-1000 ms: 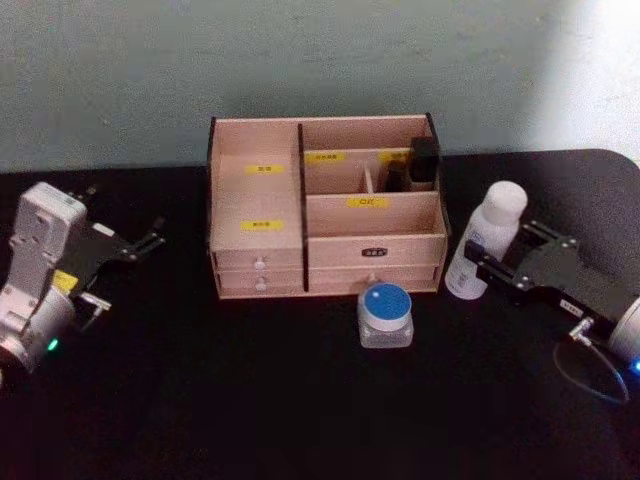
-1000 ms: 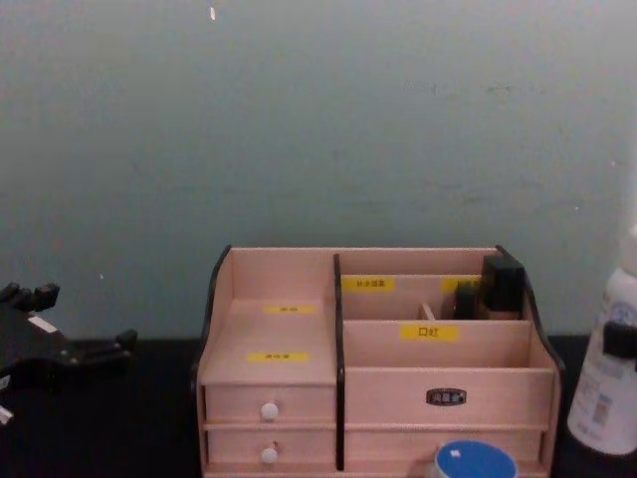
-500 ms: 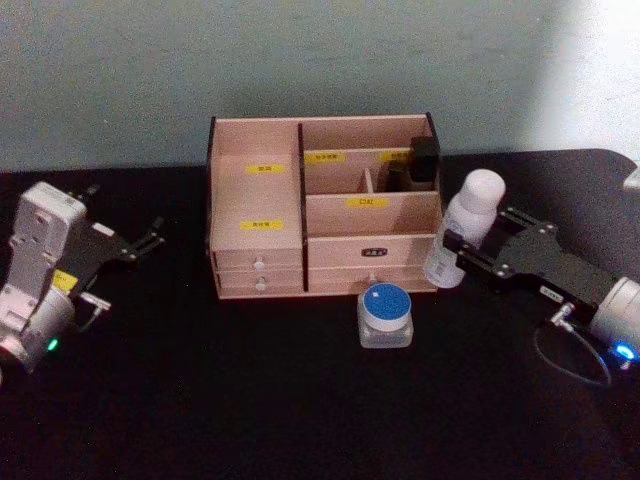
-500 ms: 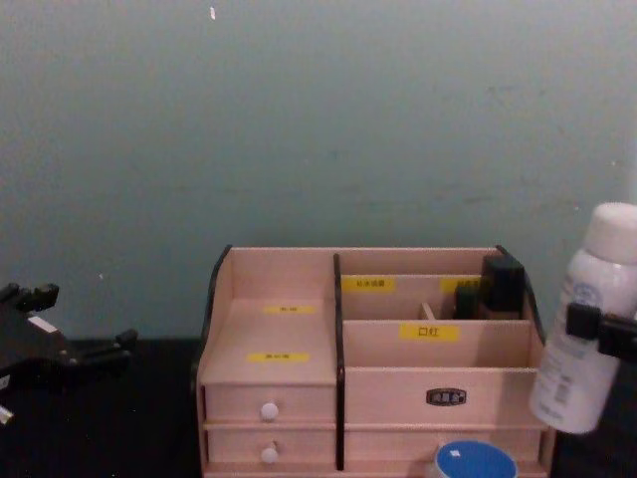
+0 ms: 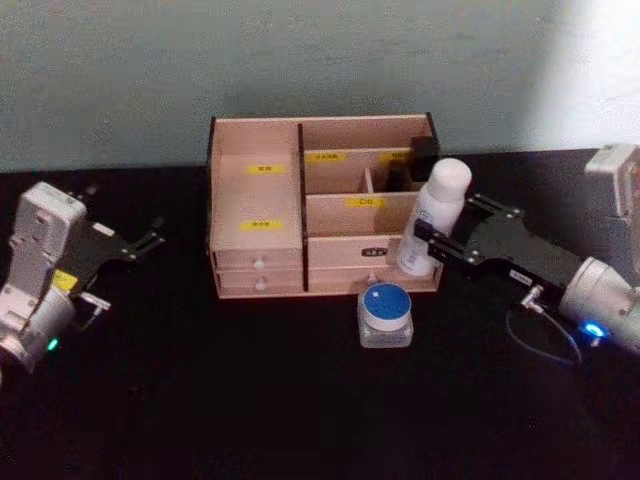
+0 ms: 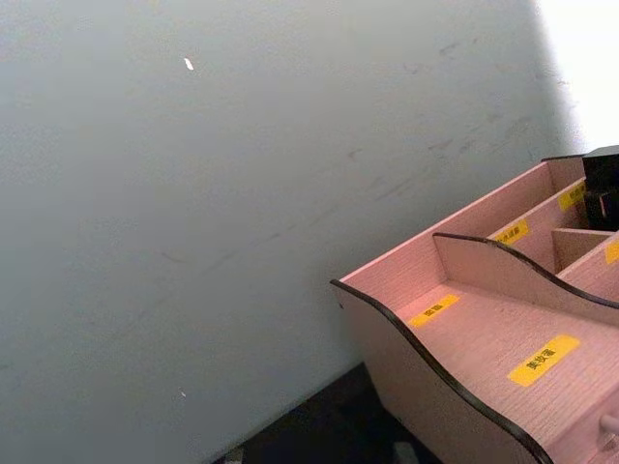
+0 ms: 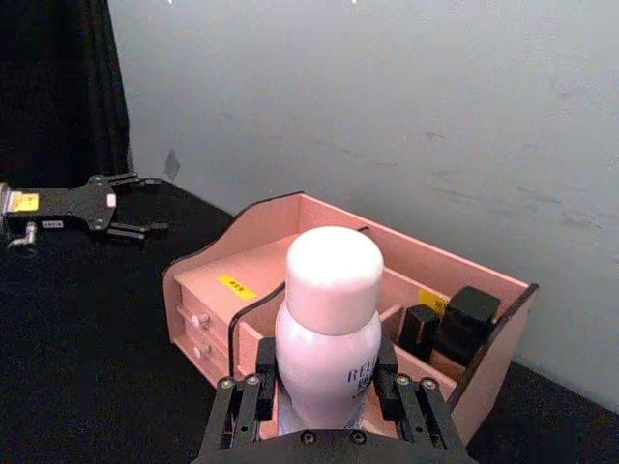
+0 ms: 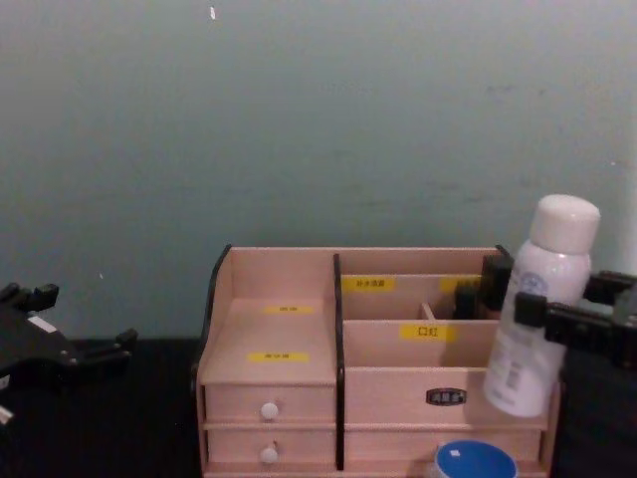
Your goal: Pick up the facial cleanser and watermelon frost from the table and place them into the tiered storage box.
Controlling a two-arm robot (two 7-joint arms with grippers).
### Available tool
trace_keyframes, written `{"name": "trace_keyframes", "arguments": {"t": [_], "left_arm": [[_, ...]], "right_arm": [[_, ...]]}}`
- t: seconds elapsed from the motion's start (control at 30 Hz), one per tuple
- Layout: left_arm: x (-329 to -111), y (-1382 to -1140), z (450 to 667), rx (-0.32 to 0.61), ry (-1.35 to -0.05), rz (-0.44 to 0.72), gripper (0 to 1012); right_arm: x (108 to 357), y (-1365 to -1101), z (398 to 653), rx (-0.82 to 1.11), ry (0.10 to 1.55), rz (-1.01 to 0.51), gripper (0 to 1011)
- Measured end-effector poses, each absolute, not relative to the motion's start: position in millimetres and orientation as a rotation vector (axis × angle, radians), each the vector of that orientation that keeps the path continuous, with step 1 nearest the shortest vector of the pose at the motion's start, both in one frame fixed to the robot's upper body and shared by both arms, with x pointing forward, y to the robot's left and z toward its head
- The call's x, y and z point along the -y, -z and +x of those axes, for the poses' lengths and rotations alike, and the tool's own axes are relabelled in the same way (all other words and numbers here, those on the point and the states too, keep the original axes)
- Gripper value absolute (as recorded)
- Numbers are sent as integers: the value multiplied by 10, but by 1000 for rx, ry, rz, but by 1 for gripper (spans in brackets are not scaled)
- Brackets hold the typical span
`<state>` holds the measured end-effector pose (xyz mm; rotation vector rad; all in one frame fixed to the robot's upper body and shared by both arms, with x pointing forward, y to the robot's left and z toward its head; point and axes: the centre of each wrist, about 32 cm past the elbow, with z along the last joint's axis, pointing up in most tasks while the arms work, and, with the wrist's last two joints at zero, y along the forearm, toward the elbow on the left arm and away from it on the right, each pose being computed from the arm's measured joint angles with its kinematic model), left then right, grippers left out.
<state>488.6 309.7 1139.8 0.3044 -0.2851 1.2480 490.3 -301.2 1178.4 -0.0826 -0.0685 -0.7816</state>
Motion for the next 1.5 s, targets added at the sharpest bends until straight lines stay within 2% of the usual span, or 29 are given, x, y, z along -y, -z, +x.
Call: {"name": "trace_keyframes", "arguments": {"t": [0.37,1.03,1.5], "left_arm": [[-3097,-11398,4886,285,-1248,304,1002],[-3097,-11398,4886,285,-1248,304,1001],[-3097,-11398,4886,285,-1248,305,1001]], "right_arm": [[2958,-11817,5098,77,764,-78,593],[2889,-11910,5240,86,737,-19,593],[2750,-11929,5462,110,739,-24,593]]}}
